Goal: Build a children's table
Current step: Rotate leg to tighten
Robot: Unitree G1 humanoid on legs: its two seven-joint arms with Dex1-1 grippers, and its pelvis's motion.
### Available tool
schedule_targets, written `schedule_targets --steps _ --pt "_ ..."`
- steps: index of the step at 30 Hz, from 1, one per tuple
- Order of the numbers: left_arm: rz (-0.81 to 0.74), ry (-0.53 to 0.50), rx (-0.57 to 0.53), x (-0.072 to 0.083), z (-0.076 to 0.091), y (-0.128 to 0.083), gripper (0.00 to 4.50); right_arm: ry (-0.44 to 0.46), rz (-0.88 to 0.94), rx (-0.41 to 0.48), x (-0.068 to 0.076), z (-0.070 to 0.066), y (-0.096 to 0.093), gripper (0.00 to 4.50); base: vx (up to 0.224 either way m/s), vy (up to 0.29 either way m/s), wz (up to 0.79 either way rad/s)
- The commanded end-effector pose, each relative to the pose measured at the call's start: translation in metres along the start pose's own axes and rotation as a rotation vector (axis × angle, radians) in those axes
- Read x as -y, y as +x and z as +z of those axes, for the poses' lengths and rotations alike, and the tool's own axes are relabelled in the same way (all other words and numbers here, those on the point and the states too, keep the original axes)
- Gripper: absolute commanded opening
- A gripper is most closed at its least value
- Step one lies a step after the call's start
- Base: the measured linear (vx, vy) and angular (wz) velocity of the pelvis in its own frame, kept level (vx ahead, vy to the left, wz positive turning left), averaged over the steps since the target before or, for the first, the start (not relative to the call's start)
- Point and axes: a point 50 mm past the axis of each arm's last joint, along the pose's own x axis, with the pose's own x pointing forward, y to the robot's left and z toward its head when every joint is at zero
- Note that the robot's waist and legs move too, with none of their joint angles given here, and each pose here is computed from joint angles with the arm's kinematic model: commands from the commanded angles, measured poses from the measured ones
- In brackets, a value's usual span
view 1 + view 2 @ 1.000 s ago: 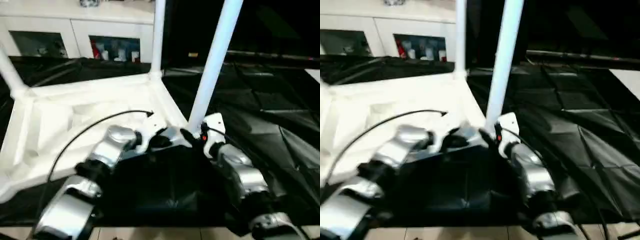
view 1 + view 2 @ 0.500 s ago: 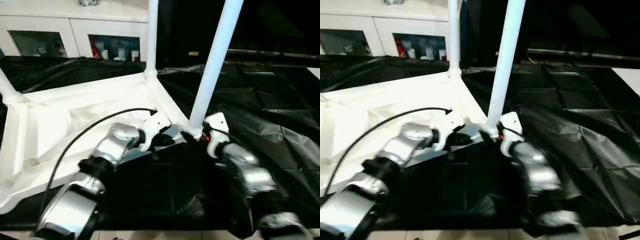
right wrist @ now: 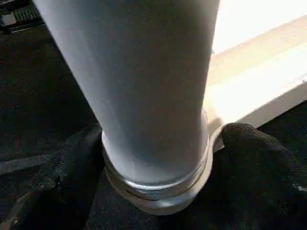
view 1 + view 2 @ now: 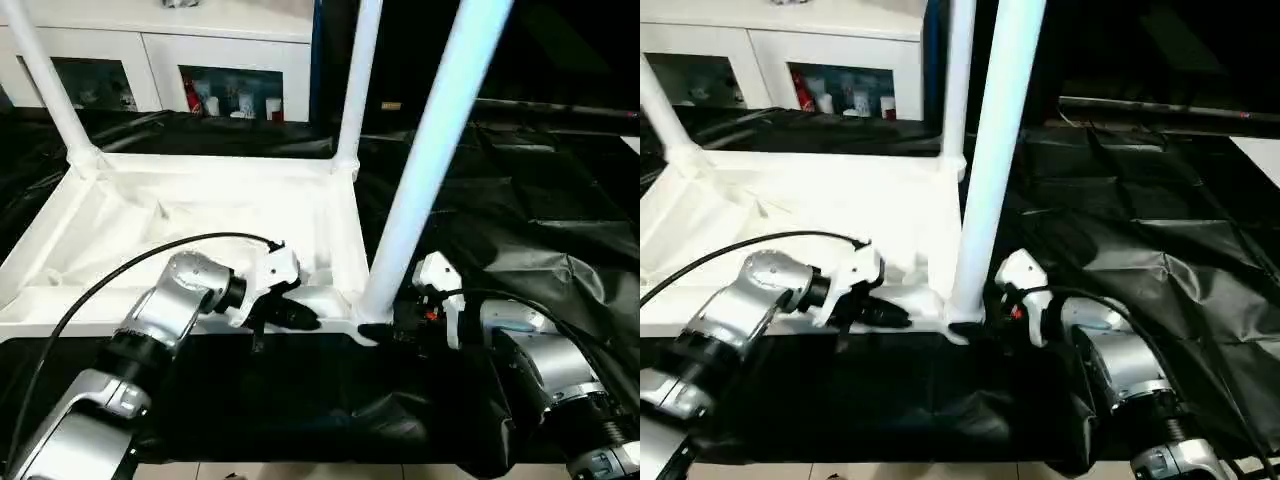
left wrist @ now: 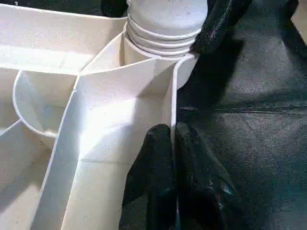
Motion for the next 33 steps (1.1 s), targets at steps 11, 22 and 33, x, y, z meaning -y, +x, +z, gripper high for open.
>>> schedule_targets --steps 11,22,33 --pt "-0.035 -0.066 -0.041 0.010 -0.016 0.004 0.00 -0.014 0.061 0.014 -0.002 0.006 0.002 3.10 0.000 0.000 0.00" --pt "-0.028 -0.071 -0.046 0.010 -0.017 0.004 0.00 -0.031 0.056 0.017 -0.001 0.004 0.005 2.73 0.000 0.000 0.00" --pt "-0.031 -0.067 -0.048 0.010 -0.016 0.007 0.00 -0.058 -0.004 0.046 0.003 0.007 0.009 3.88 0.000 0.000 0.00"
